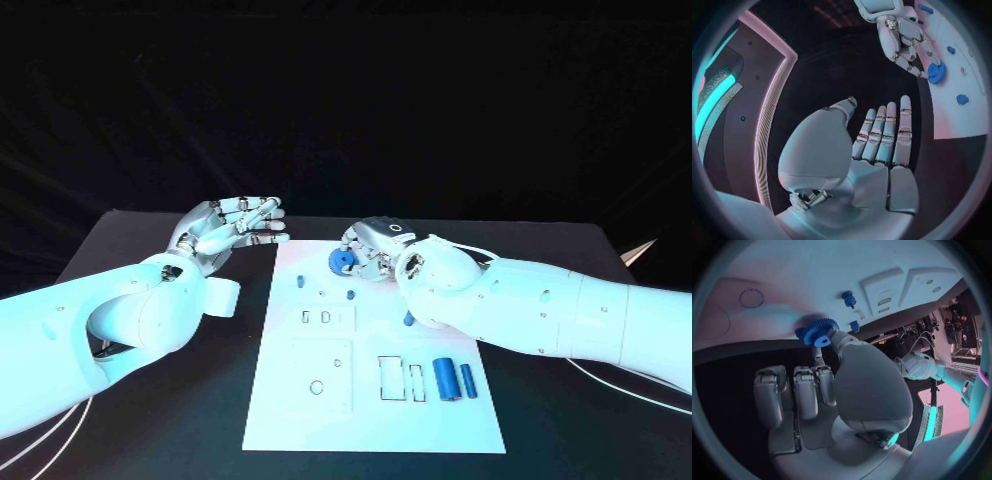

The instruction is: Assemble the parts on the task board

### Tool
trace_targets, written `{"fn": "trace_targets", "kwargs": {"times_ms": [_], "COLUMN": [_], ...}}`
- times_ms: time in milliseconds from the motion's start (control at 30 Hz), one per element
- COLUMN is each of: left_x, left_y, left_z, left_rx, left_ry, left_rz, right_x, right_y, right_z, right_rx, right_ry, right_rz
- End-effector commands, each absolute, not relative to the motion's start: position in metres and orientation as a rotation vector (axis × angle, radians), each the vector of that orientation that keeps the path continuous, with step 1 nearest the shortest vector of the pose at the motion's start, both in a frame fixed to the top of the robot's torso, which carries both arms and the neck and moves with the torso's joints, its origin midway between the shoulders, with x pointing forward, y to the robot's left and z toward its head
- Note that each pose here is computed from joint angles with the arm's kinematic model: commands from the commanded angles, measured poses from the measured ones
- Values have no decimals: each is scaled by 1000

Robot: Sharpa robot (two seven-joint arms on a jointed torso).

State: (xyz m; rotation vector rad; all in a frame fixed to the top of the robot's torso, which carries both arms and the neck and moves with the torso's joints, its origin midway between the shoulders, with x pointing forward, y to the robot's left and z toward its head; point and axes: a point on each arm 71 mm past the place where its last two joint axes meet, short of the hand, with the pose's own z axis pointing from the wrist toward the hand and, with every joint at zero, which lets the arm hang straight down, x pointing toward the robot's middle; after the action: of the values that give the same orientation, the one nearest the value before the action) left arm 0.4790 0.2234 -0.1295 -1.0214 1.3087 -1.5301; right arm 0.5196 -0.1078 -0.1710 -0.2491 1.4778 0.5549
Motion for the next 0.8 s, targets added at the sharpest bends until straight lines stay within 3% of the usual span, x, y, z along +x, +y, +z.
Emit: {"fn": "trace_targets", "kwargs": {"times_ms": [33,800], "left_x": [479,479], "left_y": [222,222], "left_z": [-128,-128], "left_rx": [-1013,-1014], "left_ry": [1306,1309], "left_rz": [-1549,-1550], "right_x": [518,515], "right_y": [-109,-109], "right_z": [-177,-178], "right_rx": [-260,-263], "right_ry": [1503,1496], "right_rz": [531,538]}}
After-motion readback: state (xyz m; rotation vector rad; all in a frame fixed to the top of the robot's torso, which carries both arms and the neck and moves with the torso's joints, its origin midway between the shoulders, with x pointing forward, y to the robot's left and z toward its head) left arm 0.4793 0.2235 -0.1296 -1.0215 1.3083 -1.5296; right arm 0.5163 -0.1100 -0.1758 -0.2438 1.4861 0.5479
